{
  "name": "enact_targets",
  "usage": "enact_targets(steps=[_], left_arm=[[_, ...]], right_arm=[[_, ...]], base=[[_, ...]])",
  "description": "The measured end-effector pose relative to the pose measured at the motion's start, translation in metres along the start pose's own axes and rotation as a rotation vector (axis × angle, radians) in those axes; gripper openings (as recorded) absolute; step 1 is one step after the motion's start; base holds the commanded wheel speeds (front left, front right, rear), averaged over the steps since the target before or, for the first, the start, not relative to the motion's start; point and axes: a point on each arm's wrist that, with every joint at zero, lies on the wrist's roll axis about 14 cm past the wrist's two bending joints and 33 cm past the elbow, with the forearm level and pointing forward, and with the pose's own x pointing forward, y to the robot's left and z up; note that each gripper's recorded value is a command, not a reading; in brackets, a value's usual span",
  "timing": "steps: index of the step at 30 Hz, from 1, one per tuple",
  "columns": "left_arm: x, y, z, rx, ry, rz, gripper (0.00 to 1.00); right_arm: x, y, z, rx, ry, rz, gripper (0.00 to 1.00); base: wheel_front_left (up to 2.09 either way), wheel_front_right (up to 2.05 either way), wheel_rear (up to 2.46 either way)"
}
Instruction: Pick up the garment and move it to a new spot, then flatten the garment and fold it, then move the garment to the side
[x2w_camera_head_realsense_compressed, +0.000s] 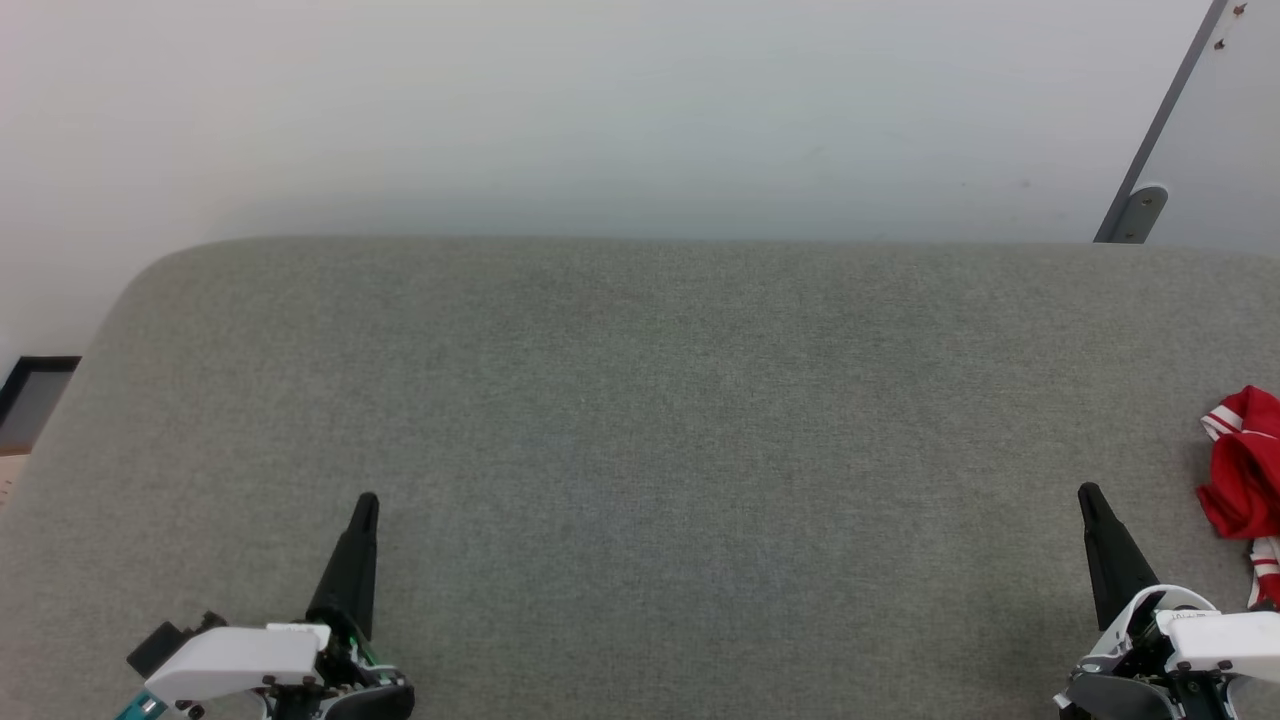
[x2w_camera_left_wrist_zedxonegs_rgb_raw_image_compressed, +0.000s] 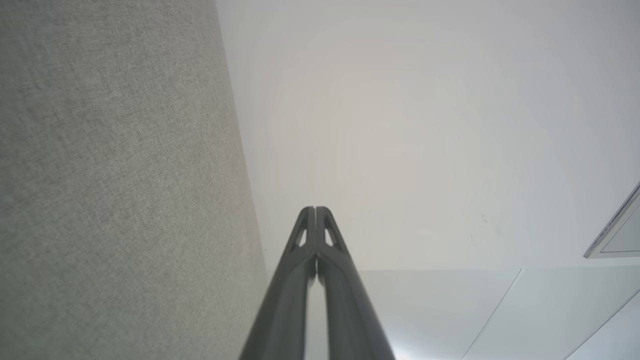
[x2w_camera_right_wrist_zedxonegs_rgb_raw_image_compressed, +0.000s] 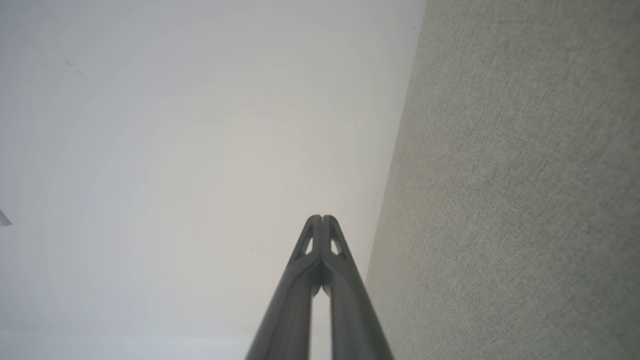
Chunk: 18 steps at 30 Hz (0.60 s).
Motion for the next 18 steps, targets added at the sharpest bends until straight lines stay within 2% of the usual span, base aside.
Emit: enact_targets(steps=[18], left_arm=[[0.0,0.0,-0.0002,0.0,0.001,0.0,0.0]], right_arm=[[0.0,0.0,0.0,0.0,0.0,0.0,0.0]], base=[[0.0,0.0,0.0]])
